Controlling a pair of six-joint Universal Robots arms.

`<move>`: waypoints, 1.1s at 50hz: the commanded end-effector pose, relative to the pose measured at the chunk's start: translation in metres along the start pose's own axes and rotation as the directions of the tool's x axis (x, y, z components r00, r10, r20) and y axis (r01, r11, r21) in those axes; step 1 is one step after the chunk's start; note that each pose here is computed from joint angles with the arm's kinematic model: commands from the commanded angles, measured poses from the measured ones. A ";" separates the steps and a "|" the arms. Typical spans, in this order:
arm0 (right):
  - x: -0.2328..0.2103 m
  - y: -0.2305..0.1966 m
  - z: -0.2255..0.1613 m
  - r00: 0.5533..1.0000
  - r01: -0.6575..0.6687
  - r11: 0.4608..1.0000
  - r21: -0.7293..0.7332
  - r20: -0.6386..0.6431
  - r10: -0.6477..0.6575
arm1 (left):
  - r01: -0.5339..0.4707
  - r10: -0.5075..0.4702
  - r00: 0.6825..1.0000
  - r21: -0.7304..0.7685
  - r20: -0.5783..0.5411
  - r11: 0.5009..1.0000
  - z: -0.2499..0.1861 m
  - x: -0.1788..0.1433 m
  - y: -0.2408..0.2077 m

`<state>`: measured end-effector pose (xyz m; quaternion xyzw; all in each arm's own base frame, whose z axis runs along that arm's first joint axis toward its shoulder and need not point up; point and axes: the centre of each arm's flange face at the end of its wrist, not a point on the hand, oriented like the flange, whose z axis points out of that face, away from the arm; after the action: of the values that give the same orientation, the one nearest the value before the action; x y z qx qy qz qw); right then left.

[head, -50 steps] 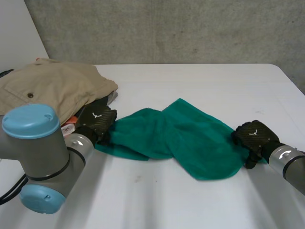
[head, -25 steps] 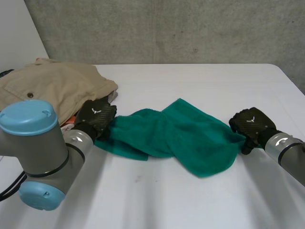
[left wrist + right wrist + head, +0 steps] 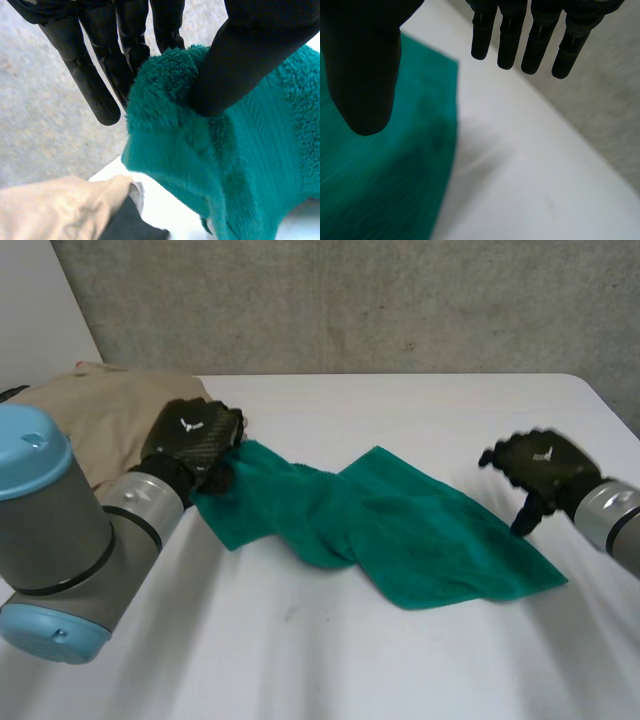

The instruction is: Fold the laundry.

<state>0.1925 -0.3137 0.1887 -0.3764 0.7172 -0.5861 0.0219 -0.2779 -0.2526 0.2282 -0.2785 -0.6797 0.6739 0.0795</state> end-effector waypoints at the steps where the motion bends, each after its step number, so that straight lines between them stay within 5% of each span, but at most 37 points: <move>1: -0.010 0.034 0.010 0.999 0.030 0.993 -0.118 0.033 -0.026 | 0.003 -0.005 1.000 -0.088 -0.022 0.996 0.010 0.007 0.031; 24: -0.030 0.049 -0.030 0.992 -0.040 0.966 -0.256 0.105 0.069 | 0.006 -0.008 1.000 -0.092 -0.024 0.996 0.010 0.006 0.032; 42: -0.021 0.060 0.008 0.999 0.023 0.992 -0.121 0.026 -0.020 | 0.006 -0.008 1.000 -0.089 -0.019 0.996 0.010 0.005 0.031; 48: -0.019 0.047 0.014 1.000 0.010 0.997 -0.075 0.015 -0.009 | 0.006 -0.007 1.000 -0.076 -0.013 0.997 0.009 0.003 0.026; 55: 0.024 -0.048 -0.032 0.989 0.078 0.993 0.088 -0.129 -0.066 | 0.001 -0.001 1.000 -0.008 0.004 1.000 -0.007 -0.008 -0.016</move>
<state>0.1873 -0.3160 0.1635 -0.3763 0.7203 -0.5828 -0.0013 -0.2764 -0.2588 0.2128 -0.2813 -0.6988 0.6532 0.0759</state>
